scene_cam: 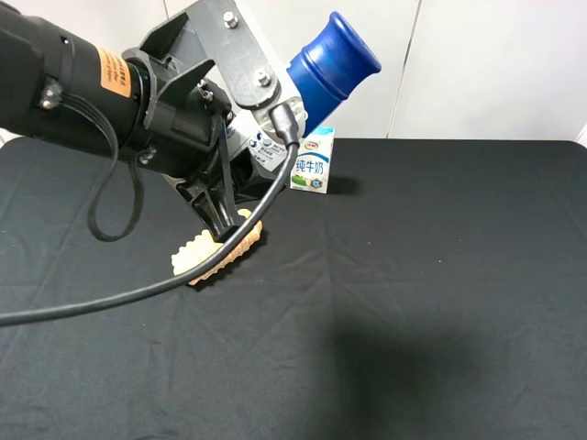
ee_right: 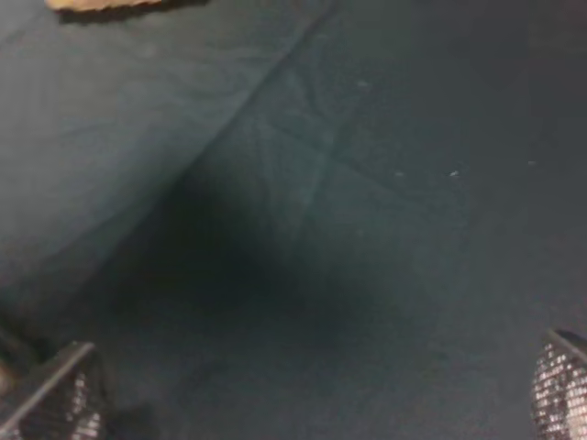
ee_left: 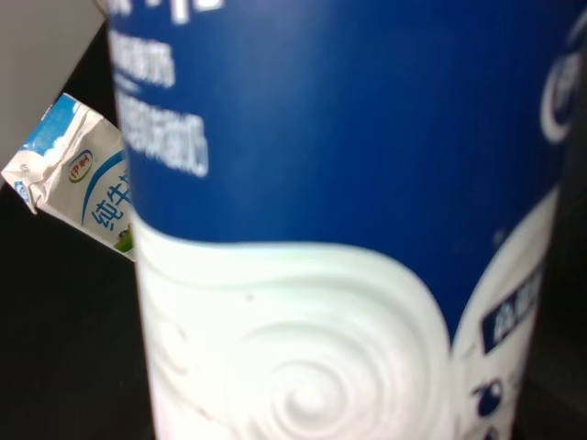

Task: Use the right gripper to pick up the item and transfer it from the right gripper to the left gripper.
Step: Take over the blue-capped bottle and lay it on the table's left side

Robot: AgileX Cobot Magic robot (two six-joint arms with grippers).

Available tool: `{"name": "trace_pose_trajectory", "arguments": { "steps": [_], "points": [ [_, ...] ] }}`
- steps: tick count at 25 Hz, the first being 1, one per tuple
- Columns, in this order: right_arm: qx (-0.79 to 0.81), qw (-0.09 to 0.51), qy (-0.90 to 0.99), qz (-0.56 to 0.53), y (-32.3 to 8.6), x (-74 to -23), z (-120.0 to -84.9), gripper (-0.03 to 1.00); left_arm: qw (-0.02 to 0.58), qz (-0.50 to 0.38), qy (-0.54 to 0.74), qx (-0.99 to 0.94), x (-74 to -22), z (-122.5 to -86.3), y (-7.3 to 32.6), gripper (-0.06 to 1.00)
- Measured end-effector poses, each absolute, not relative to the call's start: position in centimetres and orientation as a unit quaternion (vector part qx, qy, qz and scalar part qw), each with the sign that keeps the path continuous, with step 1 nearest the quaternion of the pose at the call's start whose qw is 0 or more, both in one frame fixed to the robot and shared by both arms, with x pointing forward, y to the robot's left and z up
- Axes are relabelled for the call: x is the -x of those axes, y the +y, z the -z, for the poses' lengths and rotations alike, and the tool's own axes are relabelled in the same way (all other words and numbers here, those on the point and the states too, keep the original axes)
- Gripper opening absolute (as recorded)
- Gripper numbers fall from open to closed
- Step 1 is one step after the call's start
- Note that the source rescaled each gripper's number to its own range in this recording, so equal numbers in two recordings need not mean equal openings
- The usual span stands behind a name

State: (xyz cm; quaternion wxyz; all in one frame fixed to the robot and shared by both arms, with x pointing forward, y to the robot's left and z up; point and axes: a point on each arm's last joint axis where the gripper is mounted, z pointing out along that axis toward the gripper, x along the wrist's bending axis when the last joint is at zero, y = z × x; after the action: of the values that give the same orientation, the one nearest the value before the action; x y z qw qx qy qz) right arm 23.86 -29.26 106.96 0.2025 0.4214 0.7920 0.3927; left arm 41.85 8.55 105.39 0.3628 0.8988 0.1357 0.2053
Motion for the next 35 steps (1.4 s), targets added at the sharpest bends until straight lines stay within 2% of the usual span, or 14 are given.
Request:
{"name": "trace_pose_trajectory", "arguments": {
  "steps": [3, 7, 26, 35],
  "points": [
    [-0.418, 0.225, 0.773, -0.421, -29.8, -23.3, -105.7, 1.00, 0.363, -0.205, 0.136, -0.899, -41.9, -105.4, 8.6, 0.07],
    [-0.406, 0.251, 0.749, -0.460, -30.1, -22.8, -105.8, 1.00, 0.363, -0.205, 0.136, -0.899, -41.9, -105.4, 8.6, 0.07],
    [-0.412, 0.267, 0.739, -0.461, -29.9, -23.5, -105.2, 1.00, 0.363, -0.205, 0.136, -0.899, -41.9, -105.4, 8.6, 0.07],
    [-0.523, 0.336, 0.665, -0.414, -29.8, -23.5, -105.2, 1.00, 0.368, -0.209, 0.136, -0.896, -41.9, -105.5, 8.5, 0.07]
  ]
}}
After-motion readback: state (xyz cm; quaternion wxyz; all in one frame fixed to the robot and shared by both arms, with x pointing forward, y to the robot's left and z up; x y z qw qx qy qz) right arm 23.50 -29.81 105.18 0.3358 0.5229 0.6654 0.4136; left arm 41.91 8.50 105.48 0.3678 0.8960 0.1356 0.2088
